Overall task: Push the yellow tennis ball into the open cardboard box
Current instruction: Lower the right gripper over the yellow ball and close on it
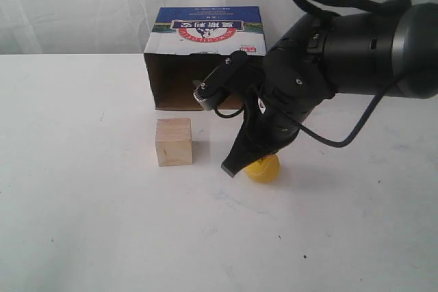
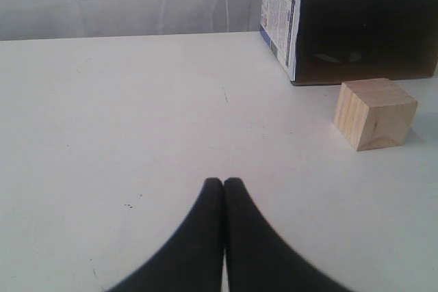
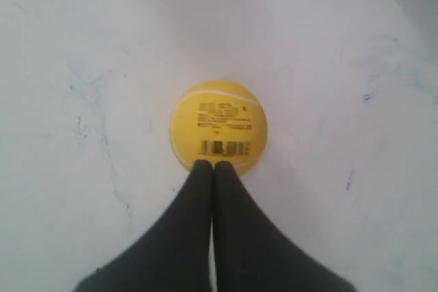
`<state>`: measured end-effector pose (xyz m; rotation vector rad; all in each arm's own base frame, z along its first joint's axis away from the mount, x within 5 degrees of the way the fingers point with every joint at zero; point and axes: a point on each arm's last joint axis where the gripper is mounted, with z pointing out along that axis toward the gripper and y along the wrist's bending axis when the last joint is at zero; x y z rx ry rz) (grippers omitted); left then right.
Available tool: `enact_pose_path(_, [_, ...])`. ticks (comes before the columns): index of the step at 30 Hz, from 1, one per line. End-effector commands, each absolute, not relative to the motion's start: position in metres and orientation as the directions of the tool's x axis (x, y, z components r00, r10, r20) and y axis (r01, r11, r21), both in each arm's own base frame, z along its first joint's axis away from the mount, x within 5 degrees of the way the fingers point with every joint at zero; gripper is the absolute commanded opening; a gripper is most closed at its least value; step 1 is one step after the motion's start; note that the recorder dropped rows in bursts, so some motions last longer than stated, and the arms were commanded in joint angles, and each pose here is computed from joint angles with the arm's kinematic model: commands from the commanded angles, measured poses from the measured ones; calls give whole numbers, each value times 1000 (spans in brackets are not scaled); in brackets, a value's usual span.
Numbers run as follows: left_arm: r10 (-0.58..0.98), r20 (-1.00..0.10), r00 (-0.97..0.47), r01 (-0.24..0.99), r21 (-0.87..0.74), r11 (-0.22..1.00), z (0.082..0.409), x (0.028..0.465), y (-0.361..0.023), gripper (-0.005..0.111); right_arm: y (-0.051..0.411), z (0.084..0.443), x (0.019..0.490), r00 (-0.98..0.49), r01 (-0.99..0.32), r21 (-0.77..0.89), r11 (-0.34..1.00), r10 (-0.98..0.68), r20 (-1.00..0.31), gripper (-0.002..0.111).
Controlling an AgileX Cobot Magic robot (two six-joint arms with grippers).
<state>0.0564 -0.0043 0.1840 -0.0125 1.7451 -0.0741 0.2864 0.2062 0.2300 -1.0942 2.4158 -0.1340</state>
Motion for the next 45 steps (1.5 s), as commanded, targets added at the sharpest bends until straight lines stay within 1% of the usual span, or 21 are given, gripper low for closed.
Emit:
enact_pose_path(1, [-58, -984, -170, 37, -65, 997, 183, 56, -5, 0, 199, 224, 306, -542, -643, -322, 694, -711, -448, 0])
enact_pose_path(3, [-58, -984, -170, 37, -65, 997, 183, 56, -5, 0, 193, 200, 323, -564, -633, -311, 709, -698, -442, 0])
enact_pose_path(4, [-58, -984, -170, 37, -65, 997, 183, 56, -5, 0, 188, 182, 332, -587, -628, -302, 717, -691, -421, 0])
enact_pose_path(6, [-58, -984, -170, 37, -65, 997, 183, 56, -5, 0, 183, 165, 343, -617, -618, -294, 729, -682, -394, 0])
enact_pose_path(9, [-58, -984, -170, 37, -65, 997, 183, 56, -5, 0, 180, 155, 345, -638, -615, -290, 734, -678, -365, 0])
enact_pose_path(21, [-58, -984, -170, 37, -65, 997, 183, 56, -5, 0, 186, 159, 347, -628, -609, -280, 742, -666, -403, 0])
enact_pose_path(25, [-58, -984, -170, 37, -65, 997, 183, 56, -5, 0, 192, 165, 351, -596, -610, -277, 742, -660, -458, 0])
enact_pose_path(32, [-58, -984, -170, 37, -65, 997, 183, 56, -5, 0, 197, 168, 355, -556, -615, -270, 741, -650, -518, 0])
enact_pose_path(38, [-58, -984, -170, 37, -65, 997, 183, 56, -5, 0, 201, 191, 356, -482, -611, -274, 743, -623, -616, 0])
enact_pose_path(45, [-58, -984, -170, 37, -65, 997, 183, 56, -5, 0, 187, 220, 342, -505, -586, -311, 748, -638, -582, 0])
